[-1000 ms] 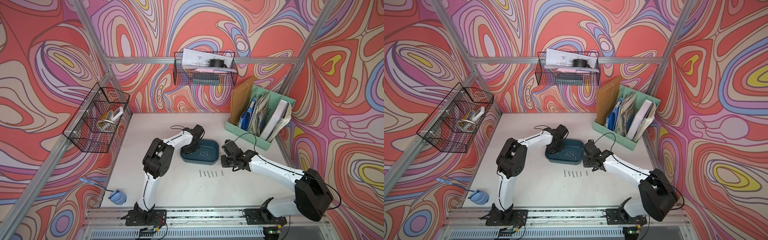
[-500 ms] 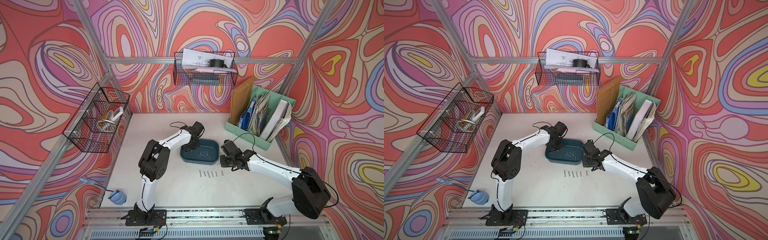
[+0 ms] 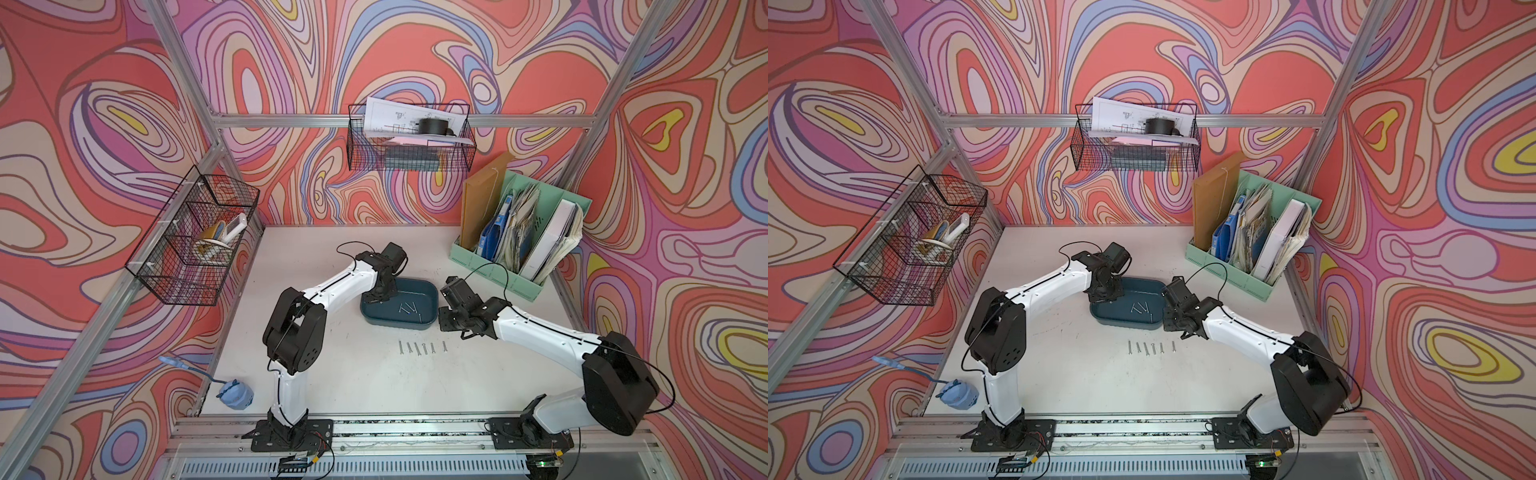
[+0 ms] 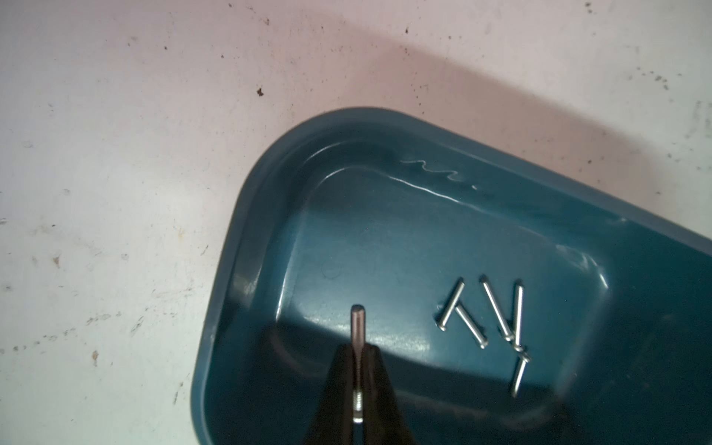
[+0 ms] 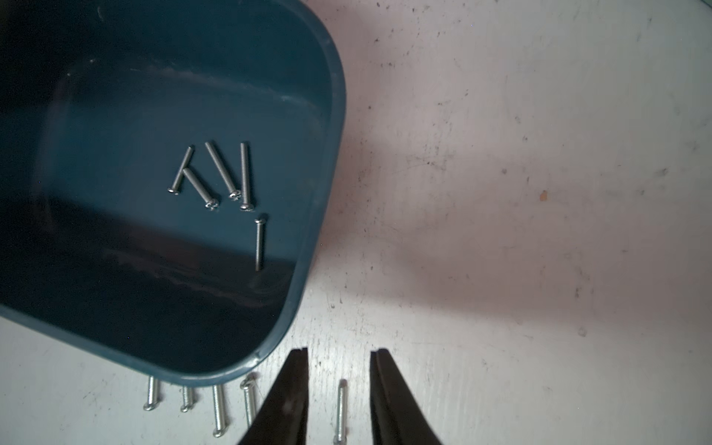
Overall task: Take out the screws from the storage box
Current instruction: Pick up the screw from the storage box, then place the screw at the center of the board.
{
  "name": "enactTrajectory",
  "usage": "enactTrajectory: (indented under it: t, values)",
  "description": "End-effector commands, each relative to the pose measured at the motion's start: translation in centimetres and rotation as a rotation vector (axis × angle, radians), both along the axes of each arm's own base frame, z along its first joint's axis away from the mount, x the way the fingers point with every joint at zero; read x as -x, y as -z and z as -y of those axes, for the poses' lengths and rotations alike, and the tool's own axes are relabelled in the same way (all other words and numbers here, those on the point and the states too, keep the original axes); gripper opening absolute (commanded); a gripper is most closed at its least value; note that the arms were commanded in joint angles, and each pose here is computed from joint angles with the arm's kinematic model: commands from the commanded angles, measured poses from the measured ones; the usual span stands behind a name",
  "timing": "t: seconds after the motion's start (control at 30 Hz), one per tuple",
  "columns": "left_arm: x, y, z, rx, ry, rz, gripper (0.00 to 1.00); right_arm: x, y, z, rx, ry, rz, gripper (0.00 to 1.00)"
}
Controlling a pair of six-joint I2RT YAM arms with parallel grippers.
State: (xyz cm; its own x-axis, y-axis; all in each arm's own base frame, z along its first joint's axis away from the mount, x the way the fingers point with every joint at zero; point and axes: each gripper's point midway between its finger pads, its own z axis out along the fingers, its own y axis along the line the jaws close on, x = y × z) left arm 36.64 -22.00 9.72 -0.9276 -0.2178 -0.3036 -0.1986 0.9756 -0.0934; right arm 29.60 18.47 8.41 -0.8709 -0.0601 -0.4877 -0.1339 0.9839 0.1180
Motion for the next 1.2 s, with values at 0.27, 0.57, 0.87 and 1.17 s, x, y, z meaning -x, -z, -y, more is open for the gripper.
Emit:
enactTrajectory:
  t: [0.27, 0.57, 0.87, 1.17]
  values:
    - [6.5, -1.8, -1.1, 0.027, 0.096, -0.057, 0.0, -0.9, -2.1, 0.2, -0.019, 0.021, 0.069, 0.29]
    - [12.0, -1.1, -0.2, 0.077, 0.166, -0.081, 0.0, -0.7, -2.9, 0.4, -0.037, 0.032, 0.094, 0.29]
    - [13.6, 2.4, 1.8, 0.135, 0.189, -0.082, 0.0, -0.4, -3.1, 0.5, -0.054, 0.04, 0.091, 0.29]
    - [13.4, 5.9, 3.8, 0.142, 0.21, -0.102, 0.0, 0.0, -3.7, 1.3, -0.039, 0.056, 0.106, 0.3]
